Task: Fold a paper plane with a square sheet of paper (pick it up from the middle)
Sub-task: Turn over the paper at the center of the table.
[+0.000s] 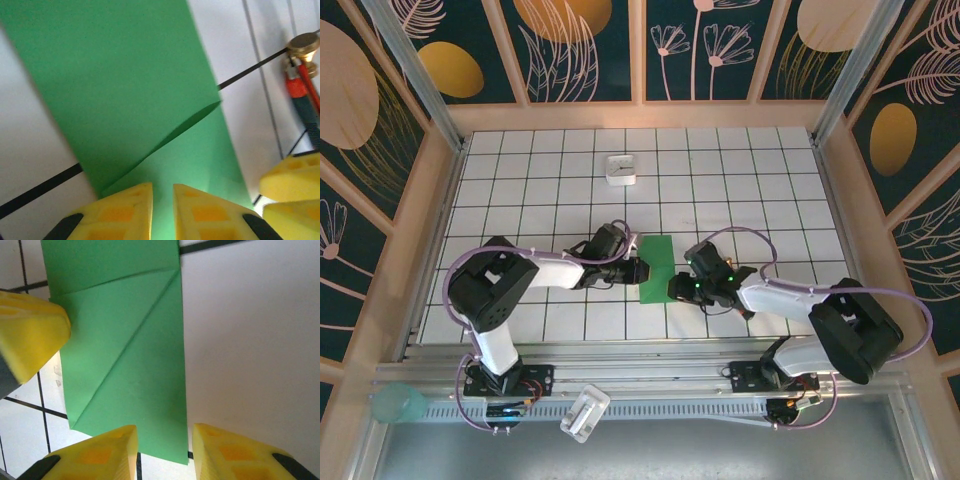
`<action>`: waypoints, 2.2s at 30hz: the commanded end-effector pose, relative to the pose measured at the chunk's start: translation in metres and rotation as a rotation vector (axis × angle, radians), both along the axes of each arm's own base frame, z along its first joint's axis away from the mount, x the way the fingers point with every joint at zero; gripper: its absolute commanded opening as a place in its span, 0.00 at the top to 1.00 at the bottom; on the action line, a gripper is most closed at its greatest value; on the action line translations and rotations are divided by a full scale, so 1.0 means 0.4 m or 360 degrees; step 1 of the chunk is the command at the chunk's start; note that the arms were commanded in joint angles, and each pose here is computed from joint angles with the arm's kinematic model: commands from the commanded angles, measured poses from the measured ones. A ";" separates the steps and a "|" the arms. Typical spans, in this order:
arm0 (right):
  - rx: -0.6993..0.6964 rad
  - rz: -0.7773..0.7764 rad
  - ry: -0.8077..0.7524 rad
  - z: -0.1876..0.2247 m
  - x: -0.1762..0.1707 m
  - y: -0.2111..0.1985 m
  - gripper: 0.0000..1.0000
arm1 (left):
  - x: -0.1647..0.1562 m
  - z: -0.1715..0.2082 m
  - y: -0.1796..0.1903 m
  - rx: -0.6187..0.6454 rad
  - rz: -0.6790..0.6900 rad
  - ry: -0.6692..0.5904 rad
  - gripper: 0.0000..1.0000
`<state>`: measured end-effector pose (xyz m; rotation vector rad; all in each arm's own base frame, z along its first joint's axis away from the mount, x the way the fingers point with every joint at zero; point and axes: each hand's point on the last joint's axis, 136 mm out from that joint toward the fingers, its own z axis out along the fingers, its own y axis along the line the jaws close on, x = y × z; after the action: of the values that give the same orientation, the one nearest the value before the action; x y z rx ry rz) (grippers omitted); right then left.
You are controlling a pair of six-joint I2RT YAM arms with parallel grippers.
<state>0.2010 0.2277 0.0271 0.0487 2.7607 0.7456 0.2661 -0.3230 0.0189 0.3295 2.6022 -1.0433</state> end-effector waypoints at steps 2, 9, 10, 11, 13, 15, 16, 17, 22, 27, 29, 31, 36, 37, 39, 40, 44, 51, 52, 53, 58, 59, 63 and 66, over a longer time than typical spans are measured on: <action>-0.0041 -0.0073 0.0023 -0.023 -0.014 -0.005 0.65 | -0.008 -0.036 0.015 0.0065 -0.0015 0.0002 0.82; 0.0041 -0.0057 0.0040 -0.026 -0.017 0.025 0.66 | -0.028 -0.067 0.032 0.0096 -0.0018 0.0040 0.83; 0.0052 -0.0052 0.0035 -0.025 -0.016 0.029 0.66 | -0.029 -0.069 0.033 0.0097 -0.0019 0.0041 0.83; 0.0061 -0.0053 0.0029 -0.024 -0.015 0.031 0.66 | -0.031 -0.071 0.034 0.0101 -0.0018 0.0043 0.83; 0.0088 -0.0048 0.0018 -0.019 -0.010 0.039 0.66 | -0.032 -0.072 0.034 0.0100 -0.0021 0.0043 0.83; 0.0120 -0.0041 0.0010 -0.014 -0.006 0.048 0.66 | -0.031 -0.071 0.035 0.0100 -0.0020 0.0043 0.83; 0.0134 -0.0037 0.0004 -0.012 -0.003 0.052 0.66 | -0.031 -0.071 0.035 0.0100 -0.0021 0.0043 0.83; 0.0144 -0.0035 -0.0004 -0.009 0.001 0.055 0.66 | -0.032 -0.071 0.035 0.0100 -0.0023 0.0043 0.83; 0.0184 -0.0028 -0.0036 0.003 0.015 0.063 0.66 | -0.035 -0.073 0.036 0.0103 -0.0026 0.0049 0.83; 0.0214 -0.0015 -0.0047 0.008 0.024 0.067 0.66 | -0.037 -0.077 0.039 0.0110 -0.0025 0.0055 0.83; 0.0221 -0.0007 -0.0054 0.011 0.027 0.068 0.66 | -0.037 -0.076 0.038 0.0109 -0.0024 0.0056 0.83; 0.0223 -0.0008 -0.0054 0.010 0.029 0.066 0.66 | -0.038 -0.078 0.038 0.0109 -0.0024 0.0060 0.83; 0.0289 0.0003 -0.0086 0.022 0.037 0.070 0.66 | -0.039 -0.081 0.039 0.0113 -0.0026 0.0066 0.83; 0.0298 0.0011 -0.0090 0.021 0.038 0.070 0.65 | -0.041 -0.081 0.040 0.0115 -0.0026 0.0069 0.83; 0.0318 0.0021 -0.0105 0.026 0.042 0.072 0.65 | -0.041 -0.081 0.040 0.0116 -0.0026 0.0069 0.83; 0.0329 0.0031 -0.0118 0.029 0.043 0.073 0.65 | -0.040 -0.079 0.039 0.0114 -0.0024 0.0068 0.83; 0.0335 0.0043 -0.0164 0.034 0.048 0.068 0.64 | -0.038 -0.076 0.038 0.0110 -0.0025 0.0065 0.83; 0.0015 -0.0024 -0.0079 0.000 0.031 0.000 0.62 | -0.037 -0.079 0.037 0.0115 -0.0020 0.0076 0.83; -0.0009 -0.0031 -0.0064 -0.004 0.022 -0.007 0.61 | -0.039 -0.082 0.038 0.0120 -0.0022 0.0081 0.83; -0.0019 -0.0037 -0.0052 -0.006 0.013 -0.012 0.61 | -0.040 -0.083 0.039 0.0124 -0.0022 0.0081 0.83; -0.0033 -0.0061 -0.0037 -0.011 -0.004 -0.017 0.60 | -0.042 -0.092 0.042 0.0136 -0.0025 0.0091 0.83; -0.0023 -0.0054 -0.0037 -0.010 -0.006 -0.011 0.60 | -0.043 -0.094 0.043 0.0138 -0.0025 0.0095 0.83; -0.0040 -0.0044 -0.0039 -0.016 -0.010 -0.004 0.60 | -0.043 -0.094 0.042 0.0139 -0.0027 0.0092 0.83; -0.0047 -0.0044 -0.0026 -0.024 -0.013 -0.004 0.60 | -0.044 -0.098 0.043 0.0142 -0.0028 0.0097 0.83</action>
<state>0.2014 0.2298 0.0240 0.0560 2.7135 0.7421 0.2662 -0.3226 0.0173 0.3508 2.5719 -1.0508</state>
